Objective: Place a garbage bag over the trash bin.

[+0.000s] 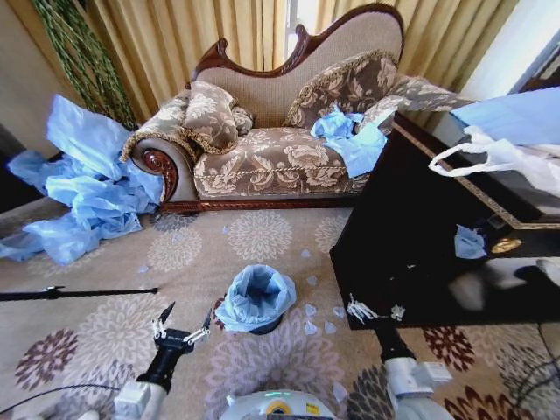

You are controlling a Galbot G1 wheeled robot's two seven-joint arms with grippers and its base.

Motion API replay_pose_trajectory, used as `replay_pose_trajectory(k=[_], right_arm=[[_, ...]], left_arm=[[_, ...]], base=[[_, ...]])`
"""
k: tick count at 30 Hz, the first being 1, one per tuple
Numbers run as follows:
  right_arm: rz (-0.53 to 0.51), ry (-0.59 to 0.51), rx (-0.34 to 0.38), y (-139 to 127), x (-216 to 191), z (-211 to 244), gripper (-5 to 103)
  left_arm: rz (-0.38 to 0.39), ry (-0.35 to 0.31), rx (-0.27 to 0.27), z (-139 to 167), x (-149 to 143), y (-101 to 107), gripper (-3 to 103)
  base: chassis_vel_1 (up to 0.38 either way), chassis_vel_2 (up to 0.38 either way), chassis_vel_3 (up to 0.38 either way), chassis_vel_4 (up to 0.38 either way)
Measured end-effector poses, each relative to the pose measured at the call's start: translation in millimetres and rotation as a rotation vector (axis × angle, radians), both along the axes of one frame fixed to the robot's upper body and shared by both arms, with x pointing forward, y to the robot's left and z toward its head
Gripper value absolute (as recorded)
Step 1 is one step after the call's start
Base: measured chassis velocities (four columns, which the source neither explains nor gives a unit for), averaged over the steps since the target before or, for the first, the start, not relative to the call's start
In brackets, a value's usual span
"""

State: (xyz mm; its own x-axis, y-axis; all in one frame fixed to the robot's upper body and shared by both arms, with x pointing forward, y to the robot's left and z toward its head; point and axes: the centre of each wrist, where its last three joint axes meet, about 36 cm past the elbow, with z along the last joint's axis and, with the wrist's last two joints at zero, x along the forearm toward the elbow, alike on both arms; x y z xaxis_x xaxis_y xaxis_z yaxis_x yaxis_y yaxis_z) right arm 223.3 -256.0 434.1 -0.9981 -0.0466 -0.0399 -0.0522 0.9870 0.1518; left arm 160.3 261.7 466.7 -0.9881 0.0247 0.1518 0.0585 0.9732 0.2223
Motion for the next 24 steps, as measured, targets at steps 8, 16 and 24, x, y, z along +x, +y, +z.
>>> replay_pose_trajectory(k=[8, 16, 24], right_arm=[[0.034, -0.015, 0.047, -2.8, -2.6, 20.1, 100], [0.056, -0.062, 0.064, 8.7, 3.4, 35.4, 100], [0.056, -0.049, 0.051, 7.7, 5.9, 38.8, 100]], left_arm=[[-0.001, -0.032, -0.054, 16.8, 1.9, -10.0, 100], [0.001, -0.038, -0.018, 26.0, 10.0, 4.8, 100], [-0.012, -0.057, -0.054, 29.4, 19.4, 6.6, 100]], base=[[0.0, 0.0, 0.0, 0.0], [0.0, 0.0, 0.0, 0.0], [0.0, 0.0, 0.0, 0.0]])
